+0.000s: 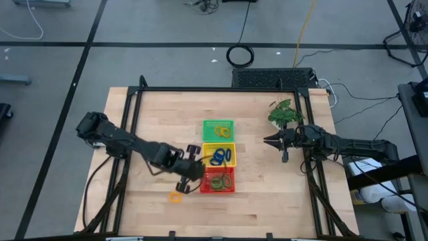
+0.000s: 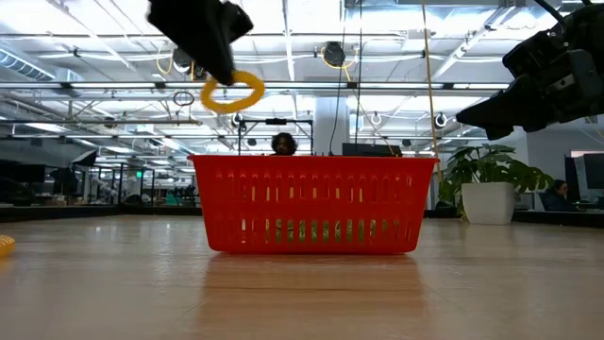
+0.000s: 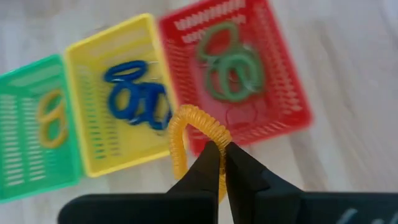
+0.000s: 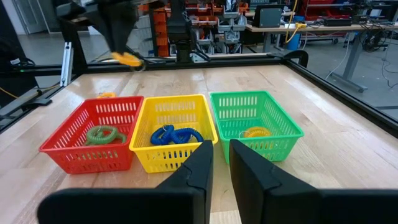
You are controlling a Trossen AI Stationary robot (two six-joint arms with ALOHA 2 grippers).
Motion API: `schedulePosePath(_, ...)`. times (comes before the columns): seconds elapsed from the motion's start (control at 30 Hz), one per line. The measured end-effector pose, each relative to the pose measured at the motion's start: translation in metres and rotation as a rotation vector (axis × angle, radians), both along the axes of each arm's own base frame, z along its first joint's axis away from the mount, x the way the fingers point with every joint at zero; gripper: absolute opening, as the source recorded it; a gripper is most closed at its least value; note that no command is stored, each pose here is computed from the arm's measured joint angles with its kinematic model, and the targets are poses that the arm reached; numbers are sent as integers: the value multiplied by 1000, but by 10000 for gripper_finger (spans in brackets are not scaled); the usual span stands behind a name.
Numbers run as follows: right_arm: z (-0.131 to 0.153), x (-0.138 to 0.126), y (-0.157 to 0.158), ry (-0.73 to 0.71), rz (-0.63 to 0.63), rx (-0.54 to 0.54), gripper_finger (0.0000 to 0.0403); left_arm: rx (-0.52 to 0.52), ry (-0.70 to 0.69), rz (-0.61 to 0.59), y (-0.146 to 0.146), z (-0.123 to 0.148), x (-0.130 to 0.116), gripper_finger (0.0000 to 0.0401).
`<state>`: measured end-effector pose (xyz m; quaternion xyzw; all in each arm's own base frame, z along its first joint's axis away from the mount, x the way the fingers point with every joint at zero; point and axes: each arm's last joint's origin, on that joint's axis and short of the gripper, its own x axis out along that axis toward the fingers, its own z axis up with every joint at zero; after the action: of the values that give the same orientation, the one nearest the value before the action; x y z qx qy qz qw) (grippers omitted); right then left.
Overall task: Sort spring keychains into baskets
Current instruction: Put the yellow spring keychain into the green basket
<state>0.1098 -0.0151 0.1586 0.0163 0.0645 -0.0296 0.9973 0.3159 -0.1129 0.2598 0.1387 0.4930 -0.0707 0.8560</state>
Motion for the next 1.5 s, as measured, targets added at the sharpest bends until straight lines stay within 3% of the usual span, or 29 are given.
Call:
schedulePosePath(0.3, 0, 0, 0, 0, 0, 0, 38, 26, -10, 123, 56, 3, 16, 25)
schedulePosePath(0.47, 0, 0, 0, 0, 0, 0, 38, 25, -59, 115, 87, 6, 25, 7)
schedulePosePath(0.83, 0, 0, 0, 0, 0, 0, 39, -11, -229, 49, 136, 16, 40, 20)
schedulePosePath(0.97, 0, 0, 0, 0, 0, 0, 39, -32, -265, 58, 149, 19, 41, 7)
schedulePosePath(1.13, 0, 0, 0, 0, 0, 0, 38, -33, -287, 91, 160, 20, 41, 19)
schedulePosePath(1.5, 0, 0, 0, 0, 0, 0, 38, -33, -286, 96, 161, 20, 41, 7)
